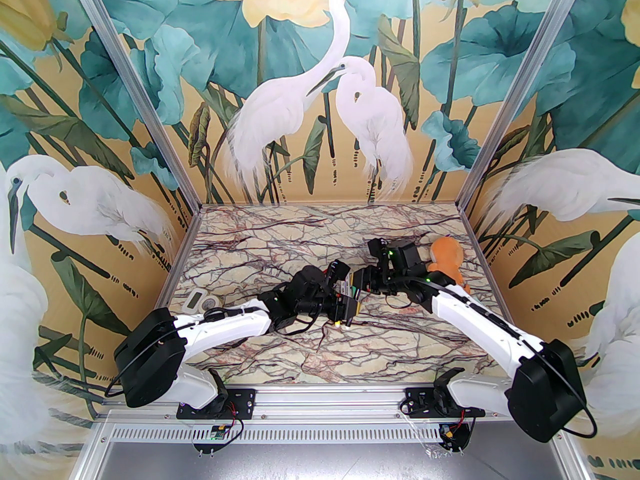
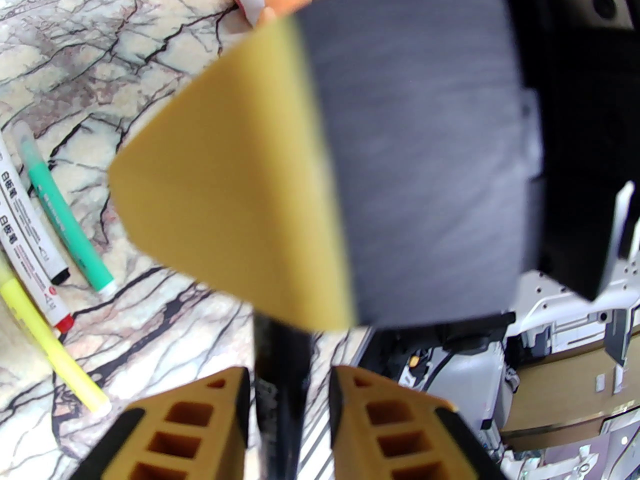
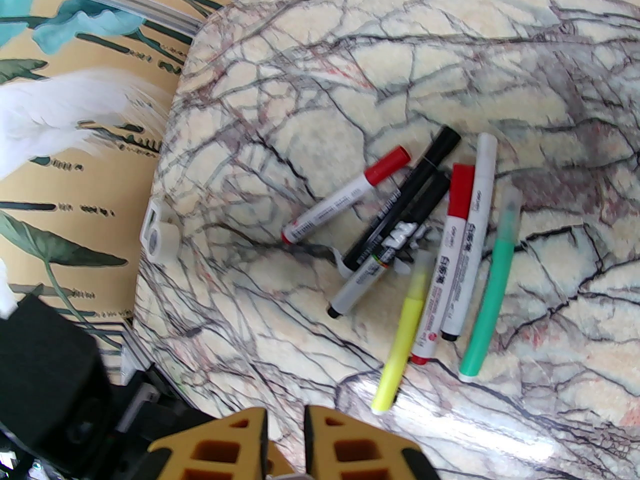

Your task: Open the pen caps

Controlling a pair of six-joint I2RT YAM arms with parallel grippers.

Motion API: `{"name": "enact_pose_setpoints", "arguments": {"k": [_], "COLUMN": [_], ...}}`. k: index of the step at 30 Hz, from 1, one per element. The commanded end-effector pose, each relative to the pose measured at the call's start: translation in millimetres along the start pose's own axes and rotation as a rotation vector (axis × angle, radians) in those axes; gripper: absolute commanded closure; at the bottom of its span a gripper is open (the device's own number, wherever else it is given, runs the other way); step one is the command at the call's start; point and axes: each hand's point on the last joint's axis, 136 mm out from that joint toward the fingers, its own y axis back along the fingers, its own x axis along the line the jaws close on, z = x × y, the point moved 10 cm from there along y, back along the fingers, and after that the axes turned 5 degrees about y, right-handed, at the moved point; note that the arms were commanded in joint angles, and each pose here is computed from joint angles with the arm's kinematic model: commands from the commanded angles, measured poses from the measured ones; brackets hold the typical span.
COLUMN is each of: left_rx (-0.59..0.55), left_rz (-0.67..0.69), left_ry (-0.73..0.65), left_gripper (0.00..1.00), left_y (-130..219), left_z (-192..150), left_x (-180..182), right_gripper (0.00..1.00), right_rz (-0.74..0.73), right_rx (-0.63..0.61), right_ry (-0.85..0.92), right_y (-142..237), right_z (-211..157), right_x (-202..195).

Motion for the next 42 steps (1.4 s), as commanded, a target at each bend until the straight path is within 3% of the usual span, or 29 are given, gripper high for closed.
{"name": "enact_pose_setpoints", "arguments": {"k": [1, 10, 23, 28, 37, 42], "left_rx": [-0.044, -0.071, -0.028, -0.028, 0.014, 0.023], "left_rz": [-0.078, -0.118, -0.076, -0.085, -0.268, -0.297], "left_ry": [-0.007, -0.002, -0.002, -0.006, 0.022, 0.023], "left_gripper": [0.64, 0.68, 0.93, 0.93, 0.94, 0.94], "left_y": [3.9, 3.6, 0.4, 6.6, 12.7, 19.9], "left_z": [1.5, 2.4, -3.9, -5.7, -10.6, -10.2], "left_x": [-9.7, -11.2, -3.8, -5.7, -11.9, -13.2], "right_gripper": [0.87, 0.87, 0.87, 0.89, 0.90, 0.90], "right_rz": [0.061, 0.111, 0.095, 0.125, 0.228, 0.277], "right_rx": [-0.049, -0.046, -0.116, -0.155, -0.214, -0.224], "right_ry": [-0.015, -0.035, -0.028, 0.007, 0.099, 0.094], "right_y": [6.5, 2.8, 6.2, 12.5, 30.7, 32.1], "right_z": [0.3, -7.8, -9.2, -8.8, -6.0, -2.0], "right_x": [7.9, 8.7, 6.7, 11.2, 26.2, 29.3]}}
